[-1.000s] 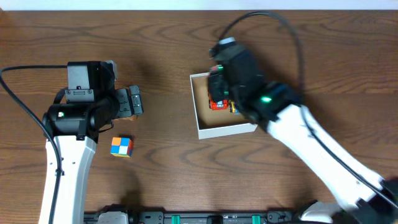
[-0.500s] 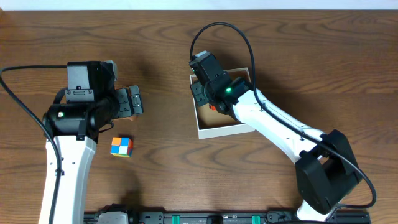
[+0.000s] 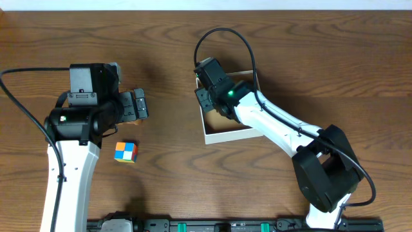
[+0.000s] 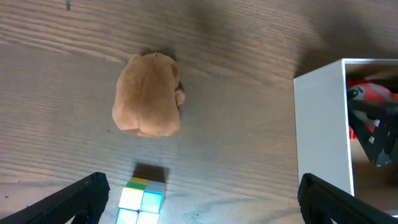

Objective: Pack container
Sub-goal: 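Lower ball into box corner beside the trucks and release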

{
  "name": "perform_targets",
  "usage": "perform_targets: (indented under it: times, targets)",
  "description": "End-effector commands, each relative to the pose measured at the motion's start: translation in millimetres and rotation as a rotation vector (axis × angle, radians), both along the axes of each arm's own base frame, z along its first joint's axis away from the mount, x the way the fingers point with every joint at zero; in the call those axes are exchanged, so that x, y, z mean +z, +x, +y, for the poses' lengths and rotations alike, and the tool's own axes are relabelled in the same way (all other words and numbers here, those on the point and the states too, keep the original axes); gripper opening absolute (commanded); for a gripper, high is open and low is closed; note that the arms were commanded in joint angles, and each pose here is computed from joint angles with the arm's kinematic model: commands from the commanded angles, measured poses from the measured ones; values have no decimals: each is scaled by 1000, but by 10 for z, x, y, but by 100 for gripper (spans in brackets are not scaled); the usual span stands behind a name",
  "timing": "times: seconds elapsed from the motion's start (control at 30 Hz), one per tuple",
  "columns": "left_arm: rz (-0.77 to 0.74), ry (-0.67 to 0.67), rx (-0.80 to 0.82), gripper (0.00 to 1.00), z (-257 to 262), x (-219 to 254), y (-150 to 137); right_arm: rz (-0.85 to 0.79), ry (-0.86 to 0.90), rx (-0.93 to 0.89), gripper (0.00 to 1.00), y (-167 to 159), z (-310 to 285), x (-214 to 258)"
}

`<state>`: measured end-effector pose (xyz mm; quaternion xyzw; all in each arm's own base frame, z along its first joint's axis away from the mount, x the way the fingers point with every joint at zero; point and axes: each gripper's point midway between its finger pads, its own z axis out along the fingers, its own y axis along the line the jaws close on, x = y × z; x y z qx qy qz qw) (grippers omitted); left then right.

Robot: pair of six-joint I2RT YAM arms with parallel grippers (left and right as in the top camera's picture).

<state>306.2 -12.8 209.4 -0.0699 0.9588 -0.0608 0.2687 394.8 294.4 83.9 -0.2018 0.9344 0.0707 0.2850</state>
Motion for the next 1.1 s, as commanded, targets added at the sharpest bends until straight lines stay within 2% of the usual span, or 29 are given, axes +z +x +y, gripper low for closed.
perform_targets:
  times: [0.0, 0.13, 0.2, 0.3, 0.5, 0.6, 0.83, 0.9, 0.93, 1.0, 1.07]
  targets:
    - [-15, -9, -5, 98, -18, 65, 19, -9, 6, 10, 56, 12, 56, -4]
    - [-15, -9, -5, 98, -18, 65, 19, -18, 13, 10, 58, 31, 71, 14]
    - [-15, -9, -5, 98, -18, 65, 19, -21, 16, 10, 64, 38, 76, 21]
    - [-15, -9, -5, 98, -18, 65, 19, -27, 12, 19, 66, 43, 81, 26]
    - [-15, -9, -5, 98, -18, 65, 19, -32, 11, 25, 69, 50, 86, 32]
    - [-15, -9, -5, 98, -18, 65, 19, -44, 11, 29, 74, 70, 94, 48]
    - [-15, -9, -4, 98, -18, 65, 19, -95, 40, 27, 76, 196, 109, 318]
    - [-14, -9, -4, 98, -18, 64, 18, -108, 49, 28, 73, 213, 119, 425]
    - [-14, -9, -5, 98, -18, 65, 18, -112, 52, 28, 68, 215, 120, 480]
    - [-14, -9, -4, 98, -18, 65, 18, -109, 49, 29, 56, 202, 113, 534]
    - [-14, -9, -4, 98, -18, 65, 18, -98, 42, 31, 39, 174, 104, 538]
